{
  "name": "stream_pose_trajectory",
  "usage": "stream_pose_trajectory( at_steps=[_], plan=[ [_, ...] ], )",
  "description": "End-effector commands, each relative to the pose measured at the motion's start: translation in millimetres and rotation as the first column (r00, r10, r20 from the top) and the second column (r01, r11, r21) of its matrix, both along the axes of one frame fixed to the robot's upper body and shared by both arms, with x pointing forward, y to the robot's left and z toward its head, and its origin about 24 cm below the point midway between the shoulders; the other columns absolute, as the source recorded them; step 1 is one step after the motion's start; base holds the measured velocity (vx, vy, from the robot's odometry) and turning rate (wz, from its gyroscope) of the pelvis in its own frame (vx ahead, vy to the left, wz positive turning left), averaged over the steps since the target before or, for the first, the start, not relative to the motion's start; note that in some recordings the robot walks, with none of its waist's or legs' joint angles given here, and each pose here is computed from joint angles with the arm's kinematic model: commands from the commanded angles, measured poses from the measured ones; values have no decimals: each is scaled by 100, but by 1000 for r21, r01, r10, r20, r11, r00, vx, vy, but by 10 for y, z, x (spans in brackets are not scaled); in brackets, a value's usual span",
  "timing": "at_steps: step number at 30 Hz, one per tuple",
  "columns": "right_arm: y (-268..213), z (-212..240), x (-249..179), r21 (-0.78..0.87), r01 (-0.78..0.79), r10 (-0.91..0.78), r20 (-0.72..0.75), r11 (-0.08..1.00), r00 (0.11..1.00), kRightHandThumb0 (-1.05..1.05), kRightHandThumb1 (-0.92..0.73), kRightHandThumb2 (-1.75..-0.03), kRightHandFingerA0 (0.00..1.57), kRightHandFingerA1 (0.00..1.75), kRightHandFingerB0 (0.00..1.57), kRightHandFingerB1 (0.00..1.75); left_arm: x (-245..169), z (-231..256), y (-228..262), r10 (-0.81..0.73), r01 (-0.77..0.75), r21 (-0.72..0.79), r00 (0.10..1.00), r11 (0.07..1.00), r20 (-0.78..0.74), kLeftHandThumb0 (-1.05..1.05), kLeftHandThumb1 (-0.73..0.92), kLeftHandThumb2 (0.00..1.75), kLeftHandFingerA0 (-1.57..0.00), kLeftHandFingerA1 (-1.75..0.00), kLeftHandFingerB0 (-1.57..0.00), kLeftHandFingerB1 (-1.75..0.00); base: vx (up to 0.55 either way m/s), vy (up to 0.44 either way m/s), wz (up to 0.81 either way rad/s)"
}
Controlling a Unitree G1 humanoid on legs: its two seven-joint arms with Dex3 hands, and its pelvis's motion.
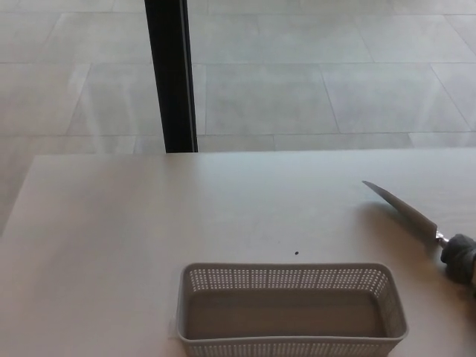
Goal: A garden tool is kept on the righthand side and a container is kept on the lefthand side on a desk infront of the robot. the robot uses its right hand to pick up the garden tool and makes a scooping motion inside the container
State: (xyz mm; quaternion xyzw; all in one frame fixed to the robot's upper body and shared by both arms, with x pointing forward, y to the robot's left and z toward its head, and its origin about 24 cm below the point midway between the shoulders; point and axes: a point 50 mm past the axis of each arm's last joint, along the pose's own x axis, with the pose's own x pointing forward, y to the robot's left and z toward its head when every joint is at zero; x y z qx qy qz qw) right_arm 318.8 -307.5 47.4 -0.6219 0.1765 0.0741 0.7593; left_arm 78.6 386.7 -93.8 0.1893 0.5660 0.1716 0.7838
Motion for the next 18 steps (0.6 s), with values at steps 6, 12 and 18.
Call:
stream_pose_trajectory(
  at_steps=[6, 12, 18],
  plan=[
    [237, -315, -61, -155, -102, 80, -141, 983, 987, -76, -56, -99, 68, 102, 0, 28, 0, 12, 16, 6, -6, 5, 1000, 1000, 6, -46, 72, 61, -60, -60, -53, -49, 0, 0, 0],
    [316, -392, -54, -338, -143, 60, -244, 930, 968, -59, -69, -61, 68, 105, 14, 34, 14, 27, 28, 15, -15, -13, 1000, 1000, 25, -49, 70, 61, -62, -64, -54, -51, 0, 0, 0],
    [214, -426, -105, -411, -116, 34, -201, 904, 979, -32, -69, -62, 77, 138, 67, 53, 20, 45, 52, 29, -28, -10, 999, 1000, 30, -52, 69, 60, -62, -67, -54, -51, 0, 0, 0]
  ],
)
